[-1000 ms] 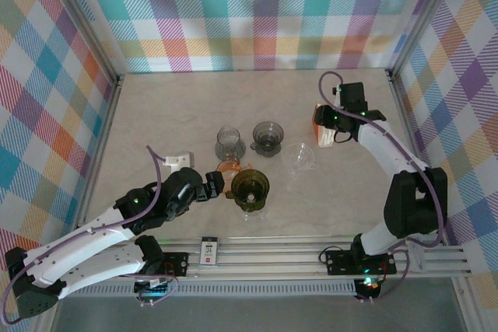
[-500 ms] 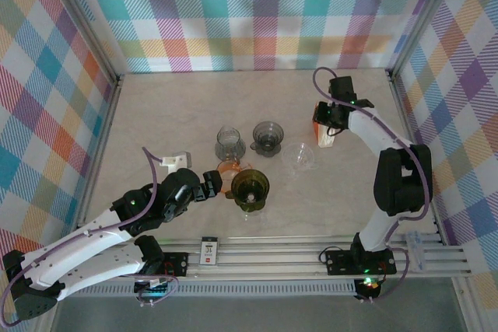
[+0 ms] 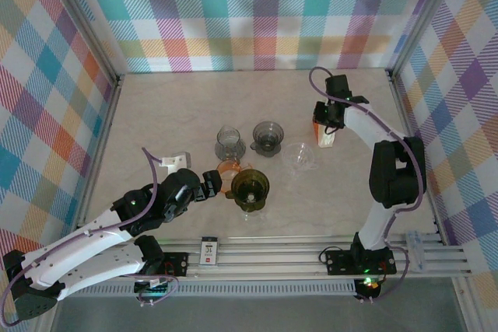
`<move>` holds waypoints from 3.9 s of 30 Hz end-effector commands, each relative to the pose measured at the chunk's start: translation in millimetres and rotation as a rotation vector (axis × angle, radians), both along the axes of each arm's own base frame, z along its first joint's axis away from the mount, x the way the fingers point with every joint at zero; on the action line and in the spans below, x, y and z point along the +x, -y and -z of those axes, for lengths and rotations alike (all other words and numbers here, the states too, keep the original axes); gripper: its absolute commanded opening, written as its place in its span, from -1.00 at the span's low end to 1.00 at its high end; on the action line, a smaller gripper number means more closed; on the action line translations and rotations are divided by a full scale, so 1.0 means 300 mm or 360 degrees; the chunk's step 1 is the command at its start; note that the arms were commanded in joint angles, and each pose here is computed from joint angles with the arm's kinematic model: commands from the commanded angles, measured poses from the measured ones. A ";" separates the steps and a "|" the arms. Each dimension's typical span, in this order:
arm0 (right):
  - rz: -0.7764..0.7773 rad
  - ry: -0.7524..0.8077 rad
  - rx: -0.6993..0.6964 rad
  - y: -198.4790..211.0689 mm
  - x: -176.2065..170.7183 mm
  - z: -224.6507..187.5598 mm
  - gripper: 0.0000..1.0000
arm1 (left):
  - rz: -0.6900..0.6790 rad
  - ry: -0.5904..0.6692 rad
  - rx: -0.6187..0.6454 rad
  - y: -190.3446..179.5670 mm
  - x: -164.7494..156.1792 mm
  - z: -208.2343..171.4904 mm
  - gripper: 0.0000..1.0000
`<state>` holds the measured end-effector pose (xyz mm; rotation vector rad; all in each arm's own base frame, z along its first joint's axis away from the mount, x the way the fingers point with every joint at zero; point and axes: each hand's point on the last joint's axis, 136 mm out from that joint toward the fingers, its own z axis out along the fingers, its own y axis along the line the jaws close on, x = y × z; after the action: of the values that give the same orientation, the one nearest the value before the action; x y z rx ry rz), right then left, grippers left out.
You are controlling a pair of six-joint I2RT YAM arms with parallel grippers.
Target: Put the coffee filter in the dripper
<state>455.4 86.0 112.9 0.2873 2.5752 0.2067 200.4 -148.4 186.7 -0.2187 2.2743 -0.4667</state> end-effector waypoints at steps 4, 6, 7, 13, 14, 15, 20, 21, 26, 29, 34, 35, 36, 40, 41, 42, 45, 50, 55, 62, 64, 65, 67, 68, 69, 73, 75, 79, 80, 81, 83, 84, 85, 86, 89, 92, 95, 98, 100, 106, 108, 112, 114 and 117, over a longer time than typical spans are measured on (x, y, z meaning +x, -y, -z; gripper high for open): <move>-0.0020 -0.0008 -0.0053 0.000 0.010 0.000 -0.60 | -0.0043 0.0019 0.0016 -0.017 0.005 0.005 1.00; -0.0024 -0.0007 -0.0061 -0.001 0.011 0.000 -0.66 | -0.0044 0.0022 0.0017 -0.016 0.006 0.004 1.00; -0.0025 -0.0006 -0.0064 -0.001 0.011 0.000 -0.68 | -0.0043 0.0020 0.0019 -0.016 0.006 0.005 1.00; -0.0040 0.0001 -0.0080 -0.004 0.011 -0.004 -0.91 | -0.0043 0.0014 0.0020 -0.012 0.007 0.008 1.00; -0.0043 0.0007 -0.0080 -0.004 0.010 -0.011 -0.98 | -0.0041 0.0013 0.0016 -0.010 0.007 0.008 1.00; -0.0049 0.0011 -0.0080 -0.006 0.008 -0.017 -1.00 | -0.0041 0.0010 0.0018 -0.010 0.007 0.010 1.00; -0.0081 0.0060 -0.0073 -0.015 -0.014 -0.076 -1.00 | -0.0037 0.0007 0.0022 -0.009 0.007 0.005 1.00; -0.0084 0.0070 -0.0073 -0.015 -0.022 -0.090 -1.00 | -0.0034 0.0006 0.0021 -0.008 0.006 0.004 1.00; -0.0106 0.0097 -0.0057 -0.016 -0.079 -0.152 -1.00 | -0.0026 0.0007 0.0005 -0.001 0.007 -0.006 1.00; -0.0119 0.0128 -0.0048 -0.017 -0.124 -0.203 -1.00 | -0.0014 0.0006 -0.0003 0.007 0.007 -0.018 1.00; -0.0170 0.0197 0.0015 -0.040 -0.241 -0.320 -1.00 | 0.0041 0.0016 -0.0028 0.027 0.004 -0.051 1.00; -0.0193 0.0218 0.0037 -0.053 -0.268 -0.345 -1.00 | 0.0051 0.0016 -0.0030 0.030 0.002 -0.056 1.00; -0.0228 0.0235 0.0070 -0.073 -0.302 -0.373 -1.00 | 0.0054 0.0014 -0.0030 0.029 0.001 -0.059 1.00; -0.0428 0.0264 0.0163 -0.164 -0.461 -0.469 -1.00 | 0.0059 -0.0024 0.0013 0.017 -0.011 -0.046 1.00; -0.0487 0.0267 0.0182 -0.187 -0.499 -0.490 -1.00 | 0.0060 -0.0038 0.0027 0.013 -0.014 -0.040 1.00; -0.0572 0.0274 0.0218 -0.219 -0.547 -0.518 -1.00 | 0.0052 -0.0061 0.0047 0.006 -0.019 -0.030 1.00; -0.0804 0.0249 0.0328 -0.292 -0.688 -0.594 -1.00 | 0.0041 -0.0117 0.0098 -0.010 -0.032 -0.011 1.00; -0.1133 0.0114 0.0478 -0.405 -0.892 -0.689 -1.00 | 0.0028 -0.0184 0.0157 -0.025 -0.046 0.007 1.00; -0.1322 -0.0047 0.0478 -0.496 -1.003 -0.696 -1.00 | 0.0007 -0.0206 0.0133 -0.029 -0.052 0.012 1.00; -0.1391 -0.0270 0.0275 -0.577 -1.013 -0.609 -1.00 | -0.0011 -0.0213 0.0115 -0.051 -0.068 0.008 1.00; -0.1395 -0.0326 0.0226 -0.595 -1.006 -0.583 -1.00 | 0.0002 -0.0209 0.0097 -0.050 -0.072 0.005 1.00; -0.1390 -0.0351 0.0193 -0.598 -1.002 -0.571 -1.00 | 0.0004 -0.0210 0.0088 -0.049 -0.074 0.004 1.00; -0.1385 -0.0397 0.0125 -0.608 -0.994 -0.547 -1.00 | 0.0008 -0.0197 0.0069 -0.050 -0.076 -0.006 1.00; -0.1385 -0.0414 0.0099 -0.613 -0.990 -0.537 -1.00 | 0.0013 -0.0192 0.0063 -0.049 -0.076 -0.011 1.00; -0.1392 -0.0427 0.0079 -0.622 -0.988 -0.528 -1.00 | 0.0018 -0.0186 0.0058 -0.049 -0.077 -0.014 1.00; -0.1439 -0.0441 0.0072 -0.685 -0.983 -0.508 -0.98 | 0.0037 -0.0167 0.0043 -0.044 -0.076 -0.027 1.00; -0.1464 -0.0436 0.0072 -0.719 -0.981 -0.499 -0.96 | 0.0047 -0.0164 0.0044 -0.042 -0.077 -0.029 1.00; -0.1494 -0.0440 0.0081 -0.784 -0.967 -0.463 -0.95 | 0.0065 -0.0168 0.0043 -0.037 -0.079 -0.031 1.00; -0.1499 -0.0441 0.0083 -0.796 -0.964 -0.455 -0.95 | 0.0065 -0.0166 0.0039 -0.036 -0.078 -0.033 1.00; -0.1501 -0.0447 0.0080 -0.805 -0.961 -0.442 -0.94 | 0.0069 -0.0167 0.0036 -0.035 -0.080 -0.034 1.00; -0.1509 -0.0450 0.0076 -0.824 -0.952 -0.416 -0.94 | 0.0072 -0.0167 0.0033 -0.033 -0.079 -0.034 1.00; -0.1508 -0.0459 0.0078 -0.832 -0.949 -0.399 -0.94 | 0.0074 -0.0169 0.0031 -0.032 -0.080 -0.033 1.00; -0.1508 -0.0470 0.0084 -0.840 -0.949 -0.383 -0.94 | 0.0075 -0.0168 0.0028 -0.031 -0.080 -0.035 1.00; -0.1507 -0.0475 0.0089 -0.847 -0.947 -0.370 -0.94 | 0.0076 -0.0167 0.0025 -0.029 -0.080 -0.036 1.00; -0.1499 -0.0490 0.0072 -0.852 -0.940 -0.330 -0.93 | 0.0082 -0.0170 0.0013 -0.024 -0.080 -0.037 1.00; -0.1491 -0.0510 0.0076 -0.854 -0.942 -0.300 -0.87 | 0.0087 -0.0170 0.0006 -0.021 -0.081 -0.040 1.00; -0.1488 -0.0516 0.0087 -0.855 -0.945 -0.285 -0.78 | 0.0087 -0.0166 -0.0005 -0.018 -0.080 -0.046 1.00; -0.1488 -0.0470 0.0102 -0.857 -0.940 -0.299 -0.67 | 0.0088 -0.0165 -0.0017 -0.014 -0.079 -0.050 1.00; -0.1487 -0.0432 0.0124 -0.858 -0.938 -0.318 -0.58 | 0.0090 -0.0162 -0.0024 -0.011 -0.078 -0.054 1.00; -0.1476 -0.0279 0.0192 -0.837 -0.938 -0.410 -0.14 | 0.0106 -0.0144 -0.0044 0.001 -0.073 -0.083 1.00; -0.1474 -0.0220 0.0218 -0.827 -0.941 -0.447 0.09 | 0.0139 -0.0130 -0.0061 0.017 -0.070 -0.099 1.00; -0.1406 -0.0114 0.0193 -0.775 -0.932 -0.488 0.42 | 0.0269 -0.0121 -0.0093 0.085 -0.065 -0.133 1.00; -0.1344 -0.0080 0.0157 -0.738 -0.921 -0.483 0.50 | 0.0351 -0.0140 -0.0108 0.134 -0.064 -0.140 1.00; -0.1236 -0.0057 0.0114 -0.678 -0.901 -0.461 0.55 | 0.0460 -0.0168 -0.0143 0.212 -0.056 -0.145 0.88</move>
<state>175.1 303.6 261.2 -0.8010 2.5736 0.6544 183.6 -184.6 214.5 -0.0602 2.4239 -0.6007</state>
